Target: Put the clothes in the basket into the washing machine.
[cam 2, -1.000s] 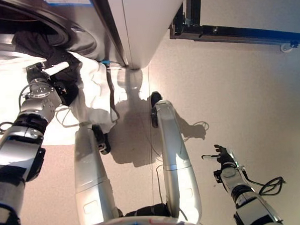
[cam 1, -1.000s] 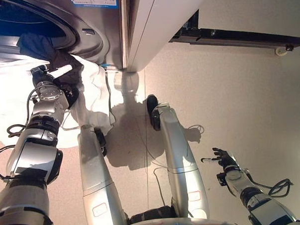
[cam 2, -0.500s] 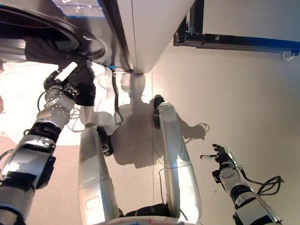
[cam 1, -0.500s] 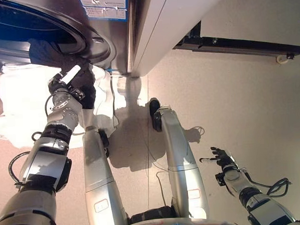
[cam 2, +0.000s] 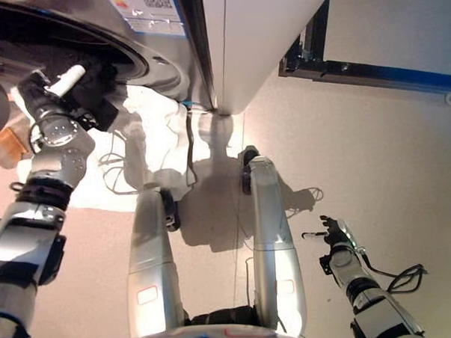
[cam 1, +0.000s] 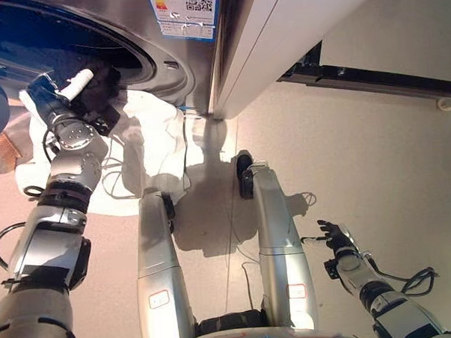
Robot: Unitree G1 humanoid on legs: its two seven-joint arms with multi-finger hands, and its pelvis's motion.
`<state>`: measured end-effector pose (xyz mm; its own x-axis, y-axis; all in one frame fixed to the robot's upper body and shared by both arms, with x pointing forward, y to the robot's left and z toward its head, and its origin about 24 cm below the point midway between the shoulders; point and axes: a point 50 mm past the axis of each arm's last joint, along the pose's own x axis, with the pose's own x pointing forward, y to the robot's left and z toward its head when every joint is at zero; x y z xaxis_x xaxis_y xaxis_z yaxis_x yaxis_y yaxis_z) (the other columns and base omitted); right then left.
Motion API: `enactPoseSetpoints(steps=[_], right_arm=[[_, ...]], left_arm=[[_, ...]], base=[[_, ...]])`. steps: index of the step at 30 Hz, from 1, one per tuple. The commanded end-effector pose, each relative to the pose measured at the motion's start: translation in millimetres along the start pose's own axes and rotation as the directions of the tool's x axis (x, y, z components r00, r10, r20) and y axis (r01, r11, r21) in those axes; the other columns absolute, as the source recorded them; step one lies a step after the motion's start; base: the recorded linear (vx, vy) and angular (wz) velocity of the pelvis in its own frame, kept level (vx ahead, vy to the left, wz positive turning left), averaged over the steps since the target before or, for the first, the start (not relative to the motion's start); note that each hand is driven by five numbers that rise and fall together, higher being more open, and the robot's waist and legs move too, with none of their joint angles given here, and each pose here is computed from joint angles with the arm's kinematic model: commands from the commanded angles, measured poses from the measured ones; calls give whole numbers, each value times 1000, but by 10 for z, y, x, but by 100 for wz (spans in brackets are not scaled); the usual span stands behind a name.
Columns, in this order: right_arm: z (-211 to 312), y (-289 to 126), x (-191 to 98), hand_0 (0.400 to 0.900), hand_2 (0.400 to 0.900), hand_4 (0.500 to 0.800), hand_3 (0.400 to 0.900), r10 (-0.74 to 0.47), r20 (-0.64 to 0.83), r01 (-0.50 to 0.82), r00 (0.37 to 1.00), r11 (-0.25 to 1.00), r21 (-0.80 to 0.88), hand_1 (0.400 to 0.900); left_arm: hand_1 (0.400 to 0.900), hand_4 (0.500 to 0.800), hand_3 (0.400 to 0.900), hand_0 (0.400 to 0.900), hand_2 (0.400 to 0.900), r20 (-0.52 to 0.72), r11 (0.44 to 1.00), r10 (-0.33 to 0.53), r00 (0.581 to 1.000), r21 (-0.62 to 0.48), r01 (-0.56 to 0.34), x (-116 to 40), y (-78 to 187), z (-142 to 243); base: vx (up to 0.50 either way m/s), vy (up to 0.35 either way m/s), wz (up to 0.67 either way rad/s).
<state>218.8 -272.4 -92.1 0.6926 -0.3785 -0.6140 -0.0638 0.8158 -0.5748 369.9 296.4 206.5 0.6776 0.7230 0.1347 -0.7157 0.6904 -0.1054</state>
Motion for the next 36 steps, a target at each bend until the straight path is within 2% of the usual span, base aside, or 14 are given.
enactPoseSetpoints(steps=[1,7,11,17,25,26,36], right_arm=[[-832,-351,-197,900,900,800,900,-101,-238,78,966,992,-102,900],[-940,-443,-235,900,900,800,900,-120,-269,92,956,989,-116,900],[-993,-508,-254,900,900,800,900,-130,-280,100,951,988,-121,900],[-1025,-607,-260,900,900,800,900,-141,-297,109,945,987,-121,900],[-1090,-614,-285,900,900,800,900,-130,-327,98,936,989,-114,900],[-1105,-613,-293,900,900,800,900,-131,-331,99,934,989,-112,900],[-1065,-606,-277,900,900,800,900,-130,-312,102,941,989,-105,900]], left_arm=[[400,500,400,400,400,247,998,58,967,25,-66,84,46,586],[400,500,400,400,400,326,990,71,943,89,-106,157,156,855],[400,500,400,400,400,358,989,72,931,92,-112,193,189,1042],[400,500,400,400,400,404,991,39,914,104,-88,167,82,1283],[400,500,400,400,400,404,999,-12,915,52,-10,120,-44,1433],[900,800,900,900,900,399,999,-8,917,44,-10,117,-50,1441],[900,800,900,900,900,365,999,-33,931,39,20,120,-94,1481]], base=[[31,23,-1],[45,28,-1],[49,25,-3],[45,23,-6],[26,2,-7],[-11,-4,-5],[-14,-8,0]])
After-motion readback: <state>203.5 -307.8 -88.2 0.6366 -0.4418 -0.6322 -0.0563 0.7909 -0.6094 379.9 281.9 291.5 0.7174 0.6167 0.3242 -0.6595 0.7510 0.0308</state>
